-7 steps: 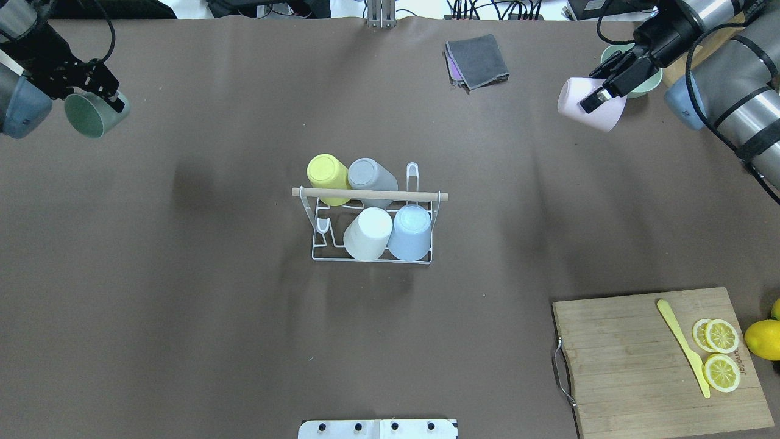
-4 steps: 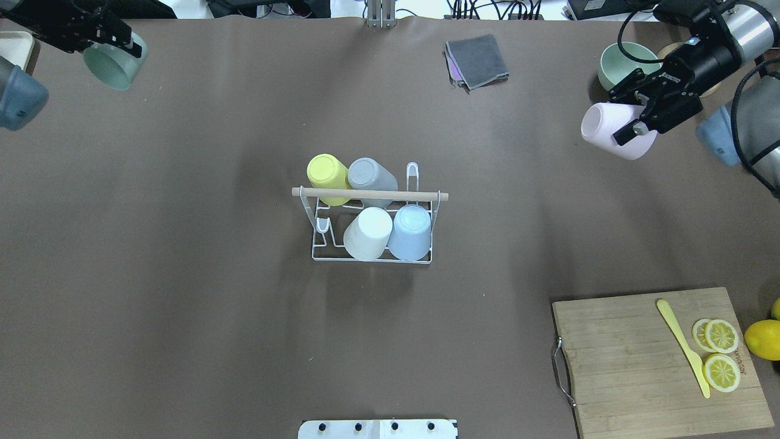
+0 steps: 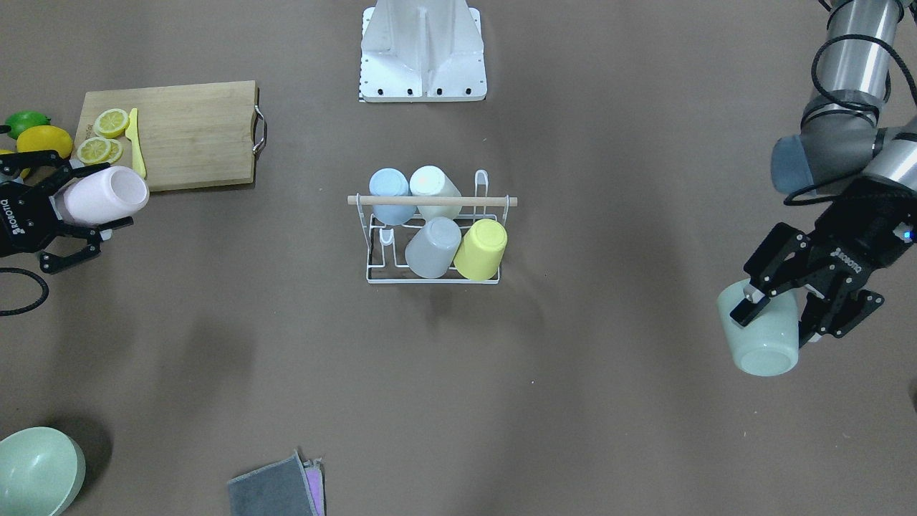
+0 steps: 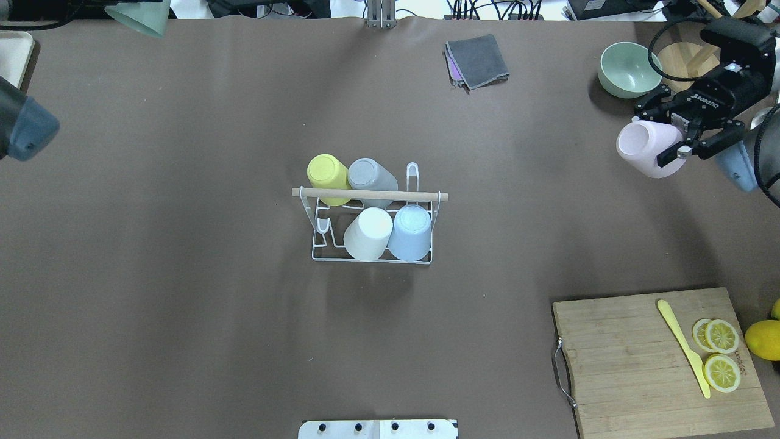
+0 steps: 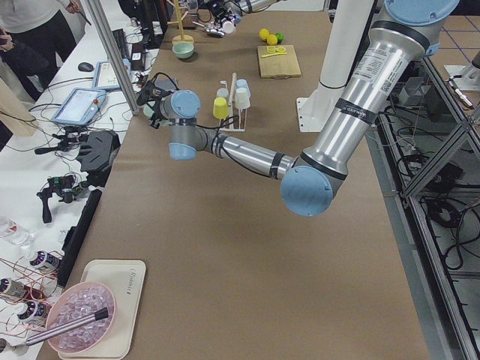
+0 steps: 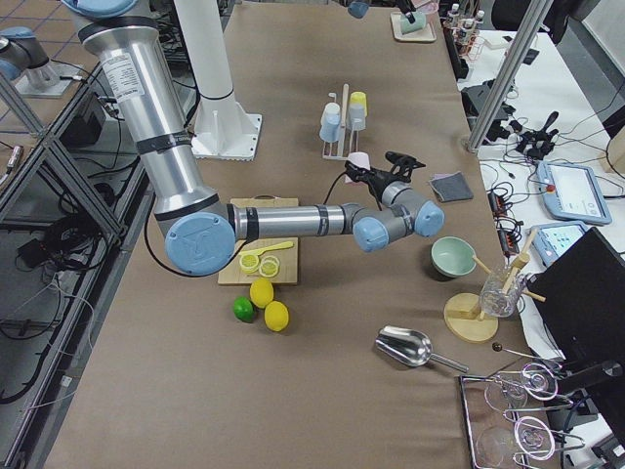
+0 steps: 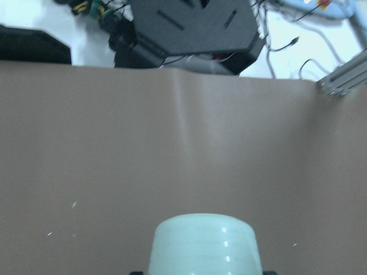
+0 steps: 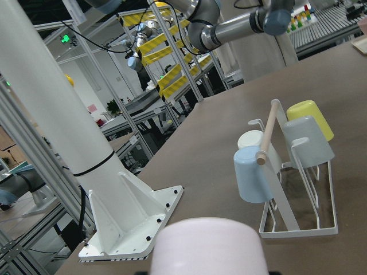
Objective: Place cup on cup holder
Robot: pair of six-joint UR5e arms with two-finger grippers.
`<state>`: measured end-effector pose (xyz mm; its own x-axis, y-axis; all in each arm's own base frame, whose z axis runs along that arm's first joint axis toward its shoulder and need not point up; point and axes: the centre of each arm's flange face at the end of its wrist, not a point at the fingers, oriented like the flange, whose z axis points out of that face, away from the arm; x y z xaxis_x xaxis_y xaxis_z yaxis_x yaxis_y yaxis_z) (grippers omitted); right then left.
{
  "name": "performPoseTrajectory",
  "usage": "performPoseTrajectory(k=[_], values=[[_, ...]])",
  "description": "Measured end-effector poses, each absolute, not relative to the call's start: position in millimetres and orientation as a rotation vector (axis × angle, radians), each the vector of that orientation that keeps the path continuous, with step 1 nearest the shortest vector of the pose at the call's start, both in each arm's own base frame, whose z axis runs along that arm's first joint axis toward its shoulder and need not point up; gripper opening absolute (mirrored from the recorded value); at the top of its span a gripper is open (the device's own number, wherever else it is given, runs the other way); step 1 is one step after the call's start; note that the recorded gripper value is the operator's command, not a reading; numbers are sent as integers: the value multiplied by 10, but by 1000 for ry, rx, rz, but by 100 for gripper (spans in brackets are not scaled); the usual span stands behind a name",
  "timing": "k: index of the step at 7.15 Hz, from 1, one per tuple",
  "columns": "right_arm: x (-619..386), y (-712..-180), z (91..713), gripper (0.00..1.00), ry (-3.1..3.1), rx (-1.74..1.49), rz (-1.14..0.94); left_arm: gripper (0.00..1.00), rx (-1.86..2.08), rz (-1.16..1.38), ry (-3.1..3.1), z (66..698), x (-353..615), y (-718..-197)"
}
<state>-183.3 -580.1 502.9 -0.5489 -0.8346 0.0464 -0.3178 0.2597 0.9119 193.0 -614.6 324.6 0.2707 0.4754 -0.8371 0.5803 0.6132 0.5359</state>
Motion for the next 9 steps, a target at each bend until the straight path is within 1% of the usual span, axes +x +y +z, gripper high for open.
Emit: performPoseTrajectory(k=[2,3,6,7,9], values=[[-1783,-5719,5456,31,-2108,1197,-1240,0,1196,-141,1472,2947,2502,-5714],[-1817,-5710,5549,31,-2128,1295,-1237,0,1279,-162,1535,2792,2727,-5476],[-1979,-5808,5428,31,-2142,1580,-1259,0,1423,-207,1638,2370,3456,-4605],[-2064,-5842,5369,31,-2149,1662,-1257,0,1431,-220,1637,2351,3757,-4310],[-2331,-5951,5226,31,-2151,1794,-1240,0,1435,-222,1629,2552,4239,-3899]])
